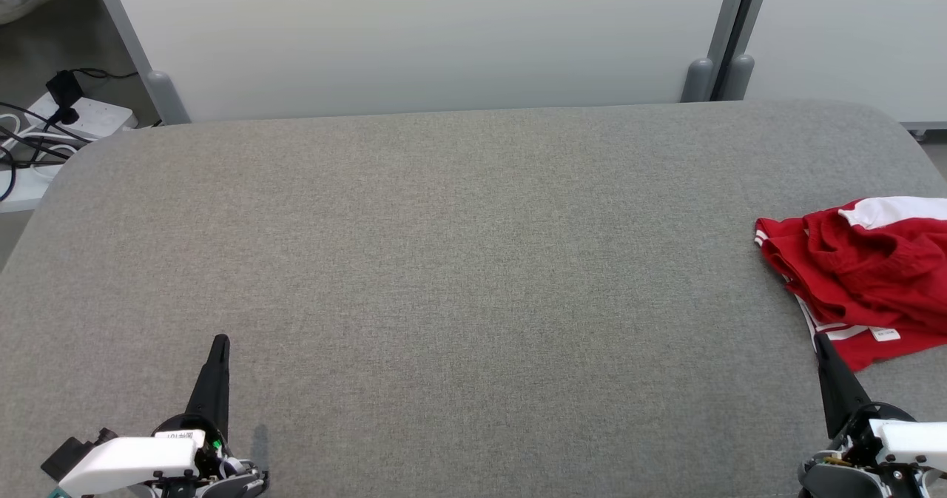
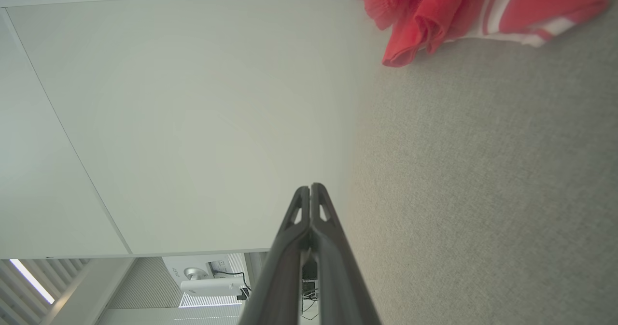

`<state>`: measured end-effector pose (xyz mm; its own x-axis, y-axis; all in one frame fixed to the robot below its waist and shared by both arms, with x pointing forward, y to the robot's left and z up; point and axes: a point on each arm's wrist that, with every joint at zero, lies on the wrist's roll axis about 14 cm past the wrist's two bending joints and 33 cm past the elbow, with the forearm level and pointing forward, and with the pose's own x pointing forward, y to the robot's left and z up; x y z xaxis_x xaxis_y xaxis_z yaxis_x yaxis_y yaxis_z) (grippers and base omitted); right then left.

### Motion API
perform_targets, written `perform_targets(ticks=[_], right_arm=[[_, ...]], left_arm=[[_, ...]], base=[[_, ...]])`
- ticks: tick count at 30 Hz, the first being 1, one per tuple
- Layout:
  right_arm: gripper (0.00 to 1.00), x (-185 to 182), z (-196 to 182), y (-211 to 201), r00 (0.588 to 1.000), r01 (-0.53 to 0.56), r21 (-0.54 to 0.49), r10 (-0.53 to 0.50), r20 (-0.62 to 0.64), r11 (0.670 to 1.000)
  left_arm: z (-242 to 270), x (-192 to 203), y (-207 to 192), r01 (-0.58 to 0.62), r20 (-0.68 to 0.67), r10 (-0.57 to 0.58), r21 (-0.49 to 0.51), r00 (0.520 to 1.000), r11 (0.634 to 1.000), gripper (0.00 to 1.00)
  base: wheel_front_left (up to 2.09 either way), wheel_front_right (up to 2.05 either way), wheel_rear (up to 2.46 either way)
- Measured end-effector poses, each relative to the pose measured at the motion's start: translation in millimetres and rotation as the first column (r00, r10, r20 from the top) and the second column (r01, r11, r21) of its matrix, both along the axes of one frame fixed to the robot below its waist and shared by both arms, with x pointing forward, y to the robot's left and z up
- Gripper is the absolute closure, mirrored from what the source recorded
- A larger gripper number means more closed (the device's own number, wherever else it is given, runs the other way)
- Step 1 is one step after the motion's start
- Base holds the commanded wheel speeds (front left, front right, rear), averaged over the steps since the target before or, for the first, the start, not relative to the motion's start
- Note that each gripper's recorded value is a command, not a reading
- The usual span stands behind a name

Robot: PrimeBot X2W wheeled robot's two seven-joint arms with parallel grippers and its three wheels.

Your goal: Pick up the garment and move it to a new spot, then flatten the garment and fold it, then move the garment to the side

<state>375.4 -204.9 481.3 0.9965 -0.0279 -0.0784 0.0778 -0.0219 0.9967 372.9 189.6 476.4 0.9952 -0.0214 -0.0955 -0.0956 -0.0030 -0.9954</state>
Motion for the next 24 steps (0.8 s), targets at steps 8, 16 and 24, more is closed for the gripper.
perform_targets(ticks=[8, 16, 24], right_arm=[[1.00, 0.0, -0.1, 0.1, 1.000, 0.000, 0.000, 0.000, 0.000, 1.000], [1.00, 0.0, -0.1, 0.2, 1.000, -0.001, 0.001, 0.001, 0.000, 1.000], [1.00, -0.1, -0.1, 0.2, 1.000, 0.000, 0.001, 0.000, 0.000, 1.000]], left_arm=[[0.0, 0.0, 0.0, 0.000, 0.000, 0.000, 0.000, 1.000, 1.000, 1.00], [0.0, 0.0, 0.0, 0.000, 0.000, 0.000, 0.000, 1.000, 1.000, 1.00], [0.0, 0.0, 0.0, 0.000, 0.000, 0.000, 0.000, 1.000, 1.000, 1.00]], base=[[0.00, 0.00, 0.00], [0.00, 0.00, 0.00], [0.00, 0.00, 0.00]])
